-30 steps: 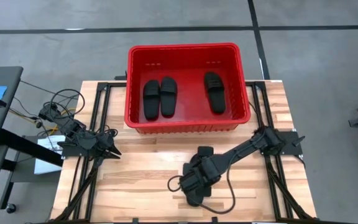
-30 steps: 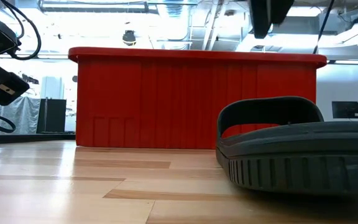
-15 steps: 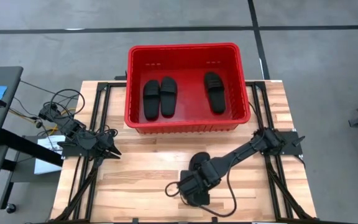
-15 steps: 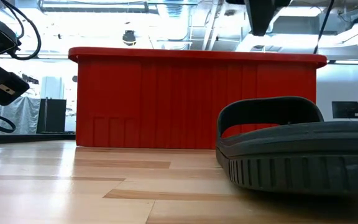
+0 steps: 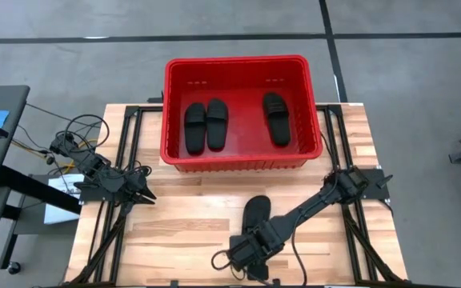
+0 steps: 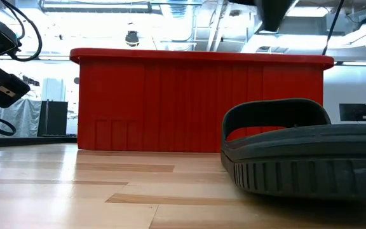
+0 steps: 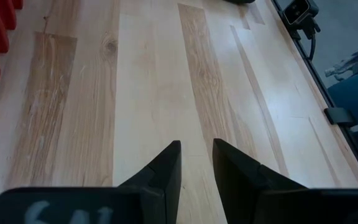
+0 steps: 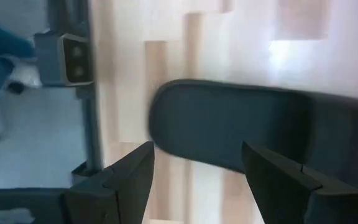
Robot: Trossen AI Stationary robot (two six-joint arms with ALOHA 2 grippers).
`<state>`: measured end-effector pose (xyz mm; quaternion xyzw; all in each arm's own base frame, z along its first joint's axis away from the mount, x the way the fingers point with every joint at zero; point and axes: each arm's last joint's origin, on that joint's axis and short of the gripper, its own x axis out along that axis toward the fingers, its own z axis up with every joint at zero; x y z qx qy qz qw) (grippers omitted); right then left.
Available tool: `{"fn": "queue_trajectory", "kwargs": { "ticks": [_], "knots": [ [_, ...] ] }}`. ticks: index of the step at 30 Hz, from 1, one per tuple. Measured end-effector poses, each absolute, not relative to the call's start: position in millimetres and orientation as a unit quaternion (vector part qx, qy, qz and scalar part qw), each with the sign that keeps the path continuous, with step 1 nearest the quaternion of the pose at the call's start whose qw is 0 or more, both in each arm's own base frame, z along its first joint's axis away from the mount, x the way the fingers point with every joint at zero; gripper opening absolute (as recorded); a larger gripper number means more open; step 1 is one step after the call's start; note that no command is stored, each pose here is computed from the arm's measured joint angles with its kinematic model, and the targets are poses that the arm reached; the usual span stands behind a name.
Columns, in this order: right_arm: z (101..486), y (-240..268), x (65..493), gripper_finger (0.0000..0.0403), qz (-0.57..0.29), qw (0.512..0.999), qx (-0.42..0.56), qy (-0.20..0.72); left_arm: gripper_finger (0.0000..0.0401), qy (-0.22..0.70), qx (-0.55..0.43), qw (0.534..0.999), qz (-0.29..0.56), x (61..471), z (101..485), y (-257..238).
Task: Pick and place slides into bin
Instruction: Put the black slides into the red box
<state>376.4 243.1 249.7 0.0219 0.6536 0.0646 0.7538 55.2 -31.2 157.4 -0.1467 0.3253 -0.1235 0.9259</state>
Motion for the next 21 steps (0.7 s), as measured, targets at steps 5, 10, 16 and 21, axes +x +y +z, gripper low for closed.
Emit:
{"fn": "queue_trajectory", "kwargs": {
  "ticks": [5,10,16,21],
  "knots": [
    [230.2,262.3,372.1,0.0234,0.077,0.737,0.014,0.671,0.0081,0.325,-0.147,0.926,-0.123,55.2,157.4,-31.2],
    [217.6,280.5,370.8,0.0234,0.088,0.743,0.022,0.663,0.0081,0.325,-0.147,0.926,-0.123,55.2,157.4,-31.2],
    [208.1,291.2,367.3,0.0234,0.077,0.749,0.011,0.658,0.0081,0.325,-0.147,0.926,-0.123,55.2,157.4,-31.2],
    [204.7,292.5,371.2,0.0234,0.069,0.757,0.018,0.649,0.0081,0.325,-0.147,0.926,-0.123,55.2,157.4,-31.2]
  ]
}}
